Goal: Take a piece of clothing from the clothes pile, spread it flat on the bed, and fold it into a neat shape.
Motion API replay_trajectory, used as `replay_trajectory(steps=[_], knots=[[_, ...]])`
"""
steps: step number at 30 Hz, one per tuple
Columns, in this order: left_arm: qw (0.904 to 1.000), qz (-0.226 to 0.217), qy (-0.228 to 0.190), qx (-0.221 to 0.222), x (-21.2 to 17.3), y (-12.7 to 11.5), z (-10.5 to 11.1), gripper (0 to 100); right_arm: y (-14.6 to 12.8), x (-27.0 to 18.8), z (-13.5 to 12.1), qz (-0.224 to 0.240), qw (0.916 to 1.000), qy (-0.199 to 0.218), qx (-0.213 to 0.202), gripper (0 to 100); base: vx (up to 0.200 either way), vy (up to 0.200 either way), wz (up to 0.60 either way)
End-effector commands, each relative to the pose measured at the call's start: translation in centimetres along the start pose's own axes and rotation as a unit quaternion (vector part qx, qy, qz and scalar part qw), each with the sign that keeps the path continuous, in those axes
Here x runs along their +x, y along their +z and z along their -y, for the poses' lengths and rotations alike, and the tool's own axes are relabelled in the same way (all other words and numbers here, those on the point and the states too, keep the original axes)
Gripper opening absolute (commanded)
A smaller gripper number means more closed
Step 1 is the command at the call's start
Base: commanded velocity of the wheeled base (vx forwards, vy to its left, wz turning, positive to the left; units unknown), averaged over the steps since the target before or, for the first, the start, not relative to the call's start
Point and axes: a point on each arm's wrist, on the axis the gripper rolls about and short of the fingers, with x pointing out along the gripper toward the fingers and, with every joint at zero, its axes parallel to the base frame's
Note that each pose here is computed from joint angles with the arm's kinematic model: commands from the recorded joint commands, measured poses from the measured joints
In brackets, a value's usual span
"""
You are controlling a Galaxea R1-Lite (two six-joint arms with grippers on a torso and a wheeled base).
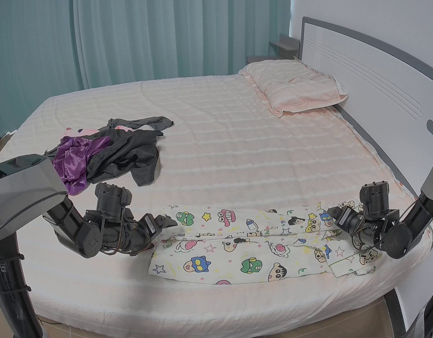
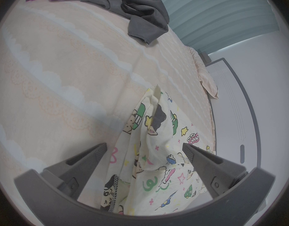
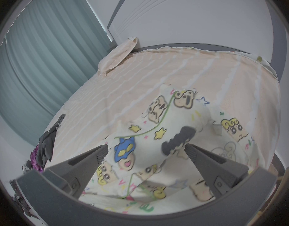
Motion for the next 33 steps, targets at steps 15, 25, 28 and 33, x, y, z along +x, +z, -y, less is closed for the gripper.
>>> replay_trajectory(steps=[15, 25, 28, 33], knots=[[0.9991, 0.040, -0.007, 0.010, -4.4, 1.3, 1.8, 100, -1.3, -2.1, -1.8, -0.003, 0.9992, 0.033, -0.022, 100, 0.000, 0.000, 0.00], [0.9989, -0.019, 0.034, 0.026, -1.2, -1.0, 1.2, 100, -2.4, -2.2, -2.4, -0.014, 0.9986, 0.039, -0.032, 100, 0.000, 0.000, 0.00], [0.9973, -0.021, 0.060, 0.037, 1.1, -2.0, 1.1, 100, -2.4, -2.3, -2.5, -0.014, 0.9985, 0.042, -0.031, 100, 0.000, 0.000, 0.00], [0.9962, -0.020, 0.075, 0.038, 2.1, -2.2, 0.8, 100, -2.3, -2.3, -2.6, -0.013, 0.9985, 0.044, -0.031, 100, 0.000, 0.000, 0.00]])
